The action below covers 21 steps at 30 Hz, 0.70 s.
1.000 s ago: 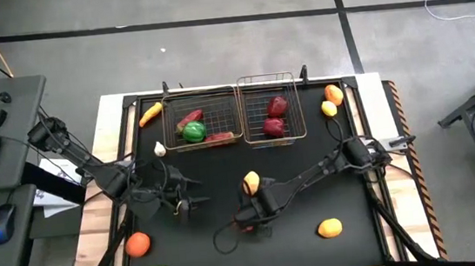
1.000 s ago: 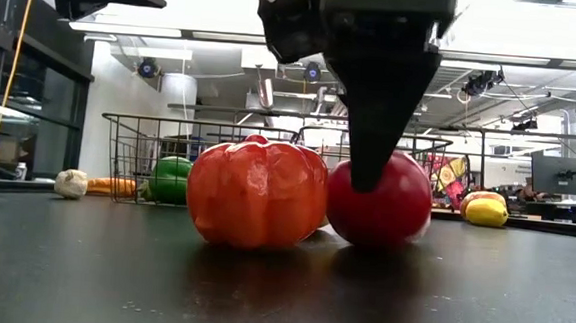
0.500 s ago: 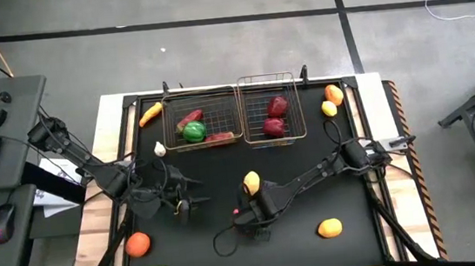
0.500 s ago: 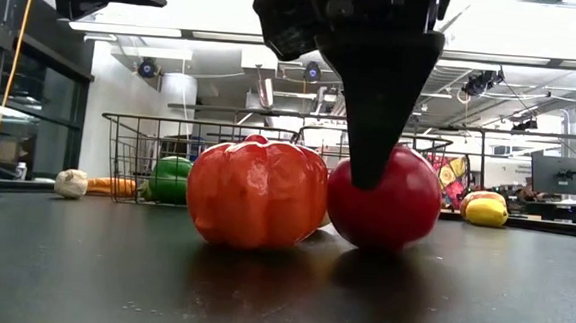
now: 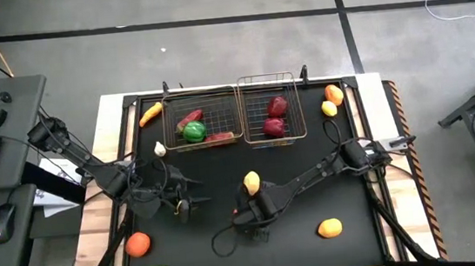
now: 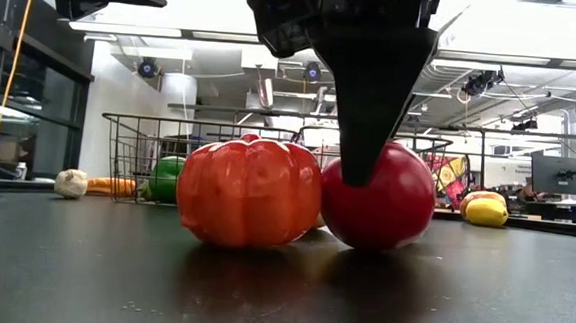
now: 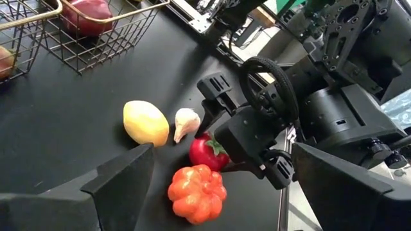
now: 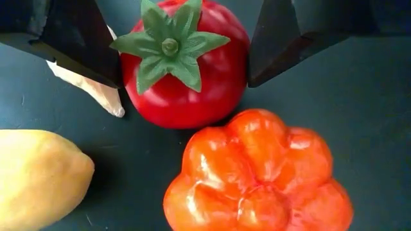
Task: Sort produce into baskets
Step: Put the red tomato into the right wire basket, then put the tomato into the right gold wire basket
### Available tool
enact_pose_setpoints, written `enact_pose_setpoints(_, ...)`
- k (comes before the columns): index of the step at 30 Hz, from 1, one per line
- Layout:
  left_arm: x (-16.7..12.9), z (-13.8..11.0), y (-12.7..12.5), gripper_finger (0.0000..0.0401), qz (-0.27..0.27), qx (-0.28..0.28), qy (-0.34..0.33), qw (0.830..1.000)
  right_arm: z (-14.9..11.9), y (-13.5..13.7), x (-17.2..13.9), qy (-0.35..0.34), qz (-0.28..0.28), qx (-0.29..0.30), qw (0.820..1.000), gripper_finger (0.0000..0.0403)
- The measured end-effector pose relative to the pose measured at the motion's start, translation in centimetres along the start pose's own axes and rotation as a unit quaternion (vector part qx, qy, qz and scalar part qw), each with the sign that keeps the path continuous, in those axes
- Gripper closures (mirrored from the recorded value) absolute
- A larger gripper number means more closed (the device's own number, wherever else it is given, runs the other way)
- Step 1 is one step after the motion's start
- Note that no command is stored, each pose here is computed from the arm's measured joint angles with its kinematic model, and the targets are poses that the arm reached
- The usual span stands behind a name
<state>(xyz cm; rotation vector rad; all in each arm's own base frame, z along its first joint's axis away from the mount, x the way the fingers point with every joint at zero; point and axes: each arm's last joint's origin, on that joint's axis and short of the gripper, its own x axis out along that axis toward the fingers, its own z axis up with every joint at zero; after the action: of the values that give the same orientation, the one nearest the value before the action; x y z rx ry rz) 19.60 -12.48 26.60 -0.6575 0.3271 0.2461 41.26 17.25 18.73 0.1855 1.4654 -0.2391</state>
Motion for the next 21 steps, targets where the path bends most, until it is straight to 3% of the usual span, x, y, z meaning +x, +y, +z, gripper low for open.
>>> enact_pose_setpoints(9, 0.00, 0.00, 0.00, 0.0047, 0.000, 0.000, 0.000, 1.000, 0.03, -0.04, -0.06, 0.007, 0.009, 0.015, 1.000, 0.0082)
enact_pose_setpoints(17, 0.00, 0.00, 0.01, 0.0047, 0.000, 0.001, 0.000, 1.000, 0.02, -0.06, -0.06, 0.015, 0.017, 0.016, 1.000, 0.0008)
enact_pose_setpoints(21, -0.01, -0.01, 0.00, 0.0047, 0.000, 0.001, 0.000, 1.000, 0.10, -0.05, -0.05, 0.026, 0.036, 0.017, 0.999, 0.0021)
